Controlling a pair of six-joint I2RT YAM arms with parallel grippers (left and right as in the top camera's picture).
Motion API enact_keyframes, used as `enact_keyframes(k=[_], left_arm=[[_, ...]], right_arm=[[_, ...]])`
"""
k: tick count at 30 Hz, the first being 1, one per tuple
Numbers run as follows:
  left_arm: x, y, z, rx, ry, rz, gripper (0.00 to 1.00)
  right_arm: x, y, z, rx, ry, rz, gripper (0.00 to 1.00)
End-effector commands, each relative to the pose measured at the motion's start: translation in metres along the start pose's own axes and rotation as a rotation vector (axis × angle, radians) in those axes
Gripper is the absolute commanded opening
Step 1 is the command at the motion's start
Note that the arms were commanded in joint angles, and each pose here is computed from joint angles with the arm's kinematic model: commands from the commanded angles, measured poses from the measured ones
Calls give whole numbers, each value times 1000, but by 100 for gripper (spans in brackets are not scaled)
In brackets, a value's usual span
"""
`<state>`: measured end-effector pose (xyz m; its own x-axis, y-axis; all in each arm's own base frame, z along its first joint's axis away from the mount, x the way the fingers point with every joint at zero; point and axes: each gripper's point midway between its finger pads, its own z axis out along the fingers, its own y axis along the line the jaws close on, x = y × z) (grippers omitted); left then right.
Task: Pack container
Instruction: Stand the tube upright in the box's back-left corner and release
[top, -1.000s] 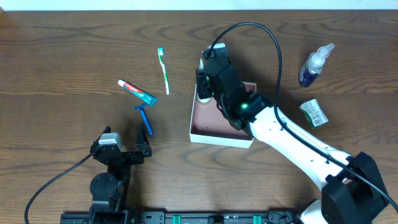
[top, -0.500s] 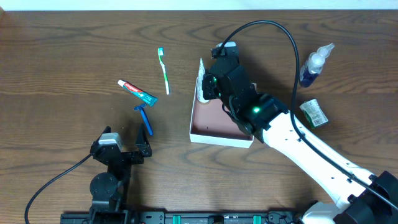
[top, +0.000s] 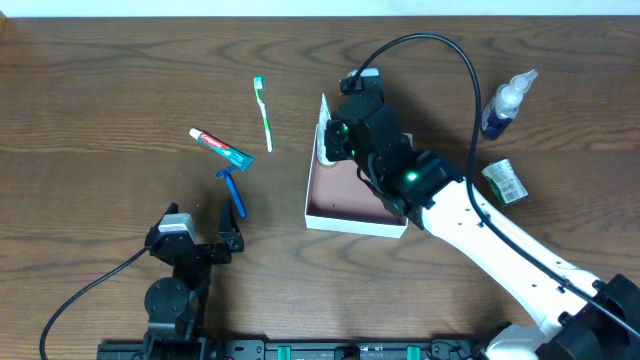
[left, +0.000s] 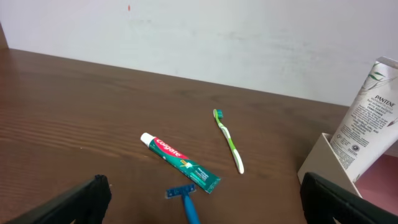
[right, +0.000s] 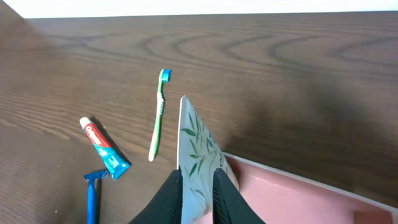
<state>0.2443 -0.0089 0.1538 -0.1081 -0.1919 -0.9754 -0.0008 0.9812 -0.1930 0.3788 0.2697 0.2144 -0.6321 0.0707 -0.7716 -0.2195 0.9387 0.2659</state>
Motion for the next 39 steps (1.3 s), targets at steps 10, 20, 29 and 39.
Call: enact_keyframes(k=[10,20,29,39], left_arm=[[17,6,1,-23,48,1,98],[17,6,1,-22,48,1,98],[17,6,1,-22,48,1,98],[17,6,1,-23,48,1,98]], right_arm=[[12,0,7,17,47,54,6],[16,-2,7,30,60,205,1],[15,5,7,-9,68,217,1],[15,7,7,-11,70,376,1]])
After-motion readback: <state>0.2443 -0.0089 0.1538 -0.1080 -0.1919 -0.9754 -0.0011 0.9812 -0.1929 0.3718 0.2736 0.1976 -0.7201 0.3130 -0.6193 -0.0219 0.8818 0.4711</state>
